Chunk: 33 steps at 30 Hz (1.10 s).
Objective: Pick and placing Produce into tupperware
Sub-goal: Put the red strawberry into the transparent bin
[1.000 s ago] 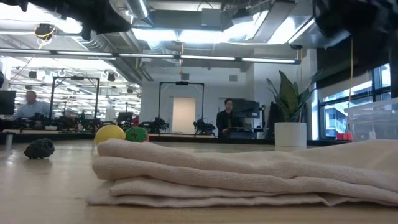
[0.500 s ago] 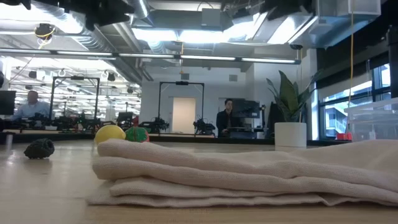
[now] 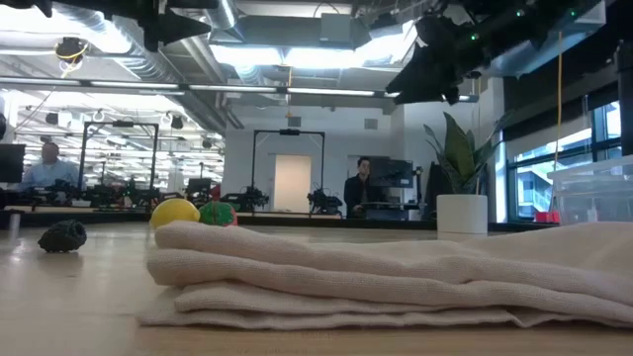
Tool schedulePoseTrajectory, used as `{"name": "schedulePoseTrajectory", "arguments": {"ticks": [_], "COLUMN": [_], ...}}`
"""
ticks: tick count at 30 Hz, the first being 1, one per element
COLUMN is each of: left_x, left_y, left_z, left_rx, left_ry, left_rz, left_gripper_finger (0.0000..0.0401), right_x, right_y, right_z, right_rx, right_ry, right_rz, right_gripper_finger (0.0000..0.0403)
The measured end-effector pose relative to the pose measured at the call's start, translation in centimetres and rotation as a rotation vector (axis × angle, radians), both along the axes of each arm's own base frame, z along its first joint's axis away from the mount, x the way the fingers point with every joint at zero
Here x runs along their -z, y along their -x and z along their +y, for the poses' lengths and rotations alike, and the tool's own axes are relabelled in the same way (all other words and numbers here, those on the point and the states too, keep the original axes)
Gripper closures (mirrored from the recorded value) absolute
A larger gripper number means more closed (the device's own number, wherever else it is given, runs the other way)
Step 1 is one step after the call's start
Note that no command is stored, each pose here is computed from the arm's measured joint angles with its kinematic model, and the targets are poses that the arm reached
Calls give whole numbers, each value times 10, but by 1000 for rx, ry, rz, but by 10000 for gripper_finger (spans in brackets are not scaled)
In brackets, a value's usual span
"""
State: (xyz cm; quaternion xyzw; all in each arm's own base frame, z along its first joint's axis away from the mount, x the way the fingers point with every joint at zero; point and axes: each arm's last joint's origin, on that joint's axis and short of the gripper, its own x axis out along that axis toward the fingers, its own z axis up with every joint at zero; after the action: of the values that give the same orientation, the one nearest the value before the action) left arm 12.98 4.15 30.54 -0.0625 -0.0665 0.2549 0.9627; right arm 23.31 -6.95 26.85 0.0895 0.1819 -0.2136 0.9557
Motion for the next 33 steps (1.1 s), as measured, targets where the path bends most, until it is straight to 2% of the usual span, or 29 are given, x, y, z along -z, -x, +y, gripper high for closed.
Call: {"name": "schedulePoseTrajectory", "arguments": {"ticks": [6,11,19,26,29,31,33], "left_x": [0,0,9,34,45,48,50], "left_y": [0,0,-13,-46,-60,-67,-73], "left_z": [0,0,3,5,4,3,3], "left_rx": [-3,-3,18,187,244,260,245], "left_ry": [0,0,11,58,104,180,301], "left_rz": [-1,2,74,242,371,467,571], "left_gripper_finger": [120,120,130,128,133,137,141], "right_x": [6,6,6,5,5,5,5], "right_y": [2,4,4,5,7,8,8], "right_z": [-7,-11,-12,-16,-20,-22,-24], "right_rx": [9,-4,-9,6,28,38,44], "right_ry": [50,124,151,180,177,174,175], "right_rz": [-24,11,24,30,30,29,31], "right_gripper_finger": [198,198,198,199,199,199,199]}}
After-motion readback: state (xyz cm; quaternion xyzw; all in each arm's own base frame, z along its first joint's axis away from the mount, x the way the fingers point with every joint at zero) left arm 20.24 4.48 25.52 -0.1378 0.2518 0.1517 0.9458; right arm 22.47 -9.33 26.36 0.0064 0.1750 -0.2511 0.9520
